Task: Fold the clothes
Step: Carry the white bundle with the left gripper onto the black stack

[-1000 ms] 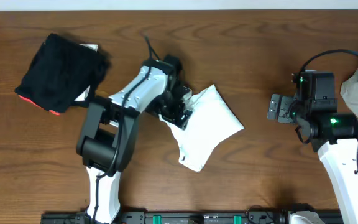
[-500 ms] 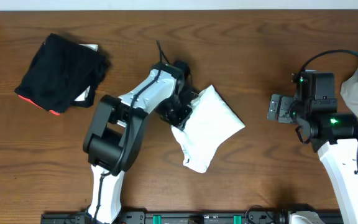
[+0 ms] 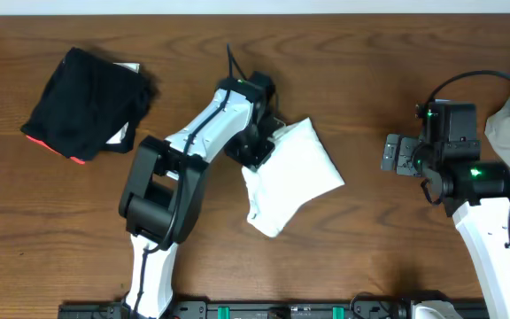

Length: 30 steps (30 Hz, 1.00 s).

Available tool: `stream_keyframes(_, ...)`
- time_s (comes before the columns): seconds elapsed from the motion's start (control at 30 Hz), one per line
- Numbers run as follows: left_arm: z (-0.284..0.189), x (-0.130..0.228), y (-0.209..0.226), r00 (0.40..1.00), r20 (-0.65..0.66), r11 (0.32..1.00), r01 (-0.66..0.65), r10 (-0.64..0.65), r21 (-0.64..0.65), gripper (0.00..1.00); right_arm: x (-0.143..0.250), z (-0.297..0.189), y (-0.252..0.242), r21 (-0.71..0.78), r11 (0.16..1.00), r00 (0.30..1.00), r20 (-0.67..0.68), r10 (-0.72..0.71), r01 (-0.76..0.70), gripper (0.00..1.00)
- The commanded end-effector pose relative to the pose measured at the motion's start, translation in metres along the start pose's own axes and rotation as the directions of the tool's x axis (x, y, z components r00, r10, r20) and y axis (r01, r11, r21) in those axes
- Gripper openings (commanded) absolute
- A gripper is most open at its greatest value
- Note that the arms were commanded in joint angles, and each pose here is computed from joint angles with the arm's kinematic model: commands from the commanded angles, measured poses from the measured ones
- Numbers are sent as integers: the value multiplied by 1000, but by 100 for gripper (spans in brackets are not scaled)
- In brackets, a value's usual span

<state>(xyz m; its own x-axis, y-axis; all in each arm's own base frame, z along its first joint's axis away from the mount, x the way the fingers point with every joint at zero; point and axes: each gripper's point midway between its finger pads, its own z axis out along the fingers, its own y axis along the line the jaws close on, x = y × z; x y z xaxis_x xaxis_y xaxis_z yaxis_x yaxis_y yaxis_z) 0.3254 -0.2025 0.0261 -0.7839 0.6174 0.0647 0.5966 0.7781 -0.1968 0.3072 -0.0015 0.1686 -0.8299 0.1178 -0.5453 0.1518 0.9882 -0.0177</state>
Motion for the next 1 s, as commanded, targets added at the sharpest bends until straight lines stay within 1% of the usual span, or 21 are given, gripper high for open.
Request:
stream_keyframes(0.0,-43,-7,14,997,82,992,2,8,-122,6,-3,-2,-6,22,1000,1000,11,7,-7,99)
stream_keyframes(0.2,-86,1,30,986,165,980,43,-10,-197,6,-3,-2,-6,22,1000,1000,11,6,-7,99)
stream_keyframes(0.4,-121,18,75,975,213,937,129,-61,-324,6,-3,-2,-6,21,1000,1000,11,6,-7,99)
stream_keyframes(0.53,-126,29,98,975,207,930,151,-84,-335,6,-3,-2,-6,21,1000,1000,11,7,-7,99)
stream_keyframes(0.7,-136,44,125,959,236,915,233,-159,-329,6,-3,-2,-6,22,1000,1000,11,7,-7,99)
stream_keyframes(0.97,-169,66,166,908,335,871,365,-254,-330,6,-3,-2,-6,22,1000,1000,11,7,-7,99)
